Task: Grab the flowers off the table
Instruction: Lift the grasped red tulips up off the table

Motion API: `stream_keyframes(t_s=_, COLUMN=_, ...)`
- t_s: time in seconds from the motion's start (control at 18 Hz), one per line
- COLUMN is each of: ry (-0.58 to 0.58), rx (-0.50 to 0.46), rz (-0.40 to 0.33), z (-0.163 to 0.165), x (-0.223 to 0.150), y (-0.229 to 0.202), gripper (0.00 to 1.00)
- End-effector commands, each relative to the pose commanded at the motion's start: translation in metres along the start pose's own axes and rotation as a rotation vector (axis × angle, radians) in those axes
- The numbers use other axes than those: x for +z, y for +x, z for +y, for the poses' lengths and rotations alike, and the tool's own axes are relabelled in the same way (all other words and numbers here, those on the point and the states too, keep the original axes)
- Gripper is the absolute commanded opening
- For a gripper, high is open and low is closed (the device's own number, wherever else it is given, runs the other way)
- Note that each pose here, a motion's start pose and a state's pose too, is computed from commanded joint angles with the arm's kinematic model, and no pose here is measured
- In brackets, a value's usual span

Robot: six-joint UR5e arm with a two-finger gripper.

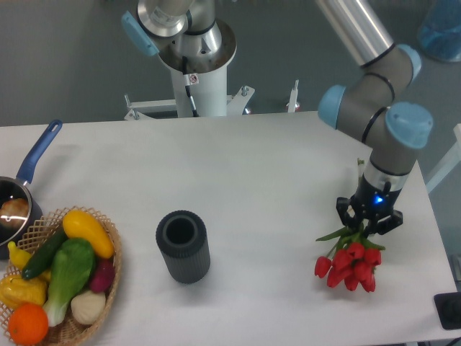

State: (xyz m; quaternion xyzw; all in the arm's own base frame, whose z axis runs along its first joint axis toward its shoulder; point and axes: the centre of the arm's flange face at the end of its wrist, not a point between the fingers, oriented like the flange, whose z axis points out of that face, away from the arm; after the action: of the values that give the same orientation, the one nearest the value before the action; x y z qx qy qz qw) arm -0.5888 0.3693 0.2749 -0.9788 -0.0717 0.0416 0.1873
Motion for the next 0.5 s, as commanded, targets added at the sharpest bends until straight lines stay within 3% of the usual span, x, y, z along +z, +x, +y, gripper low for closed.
stream_keyframes(t_s=0.22, ry=-0.002, rx=0.076, rz=-0.079, z=-0.04, x=-0.043, y=0.019, gripper=0.0)
stream_keyframes(t_s=0.5, ry=-0.031, rx=0.105, rz=-0.075, z=-0.065, x=-0.078, y=0.045, gripper=0.0)
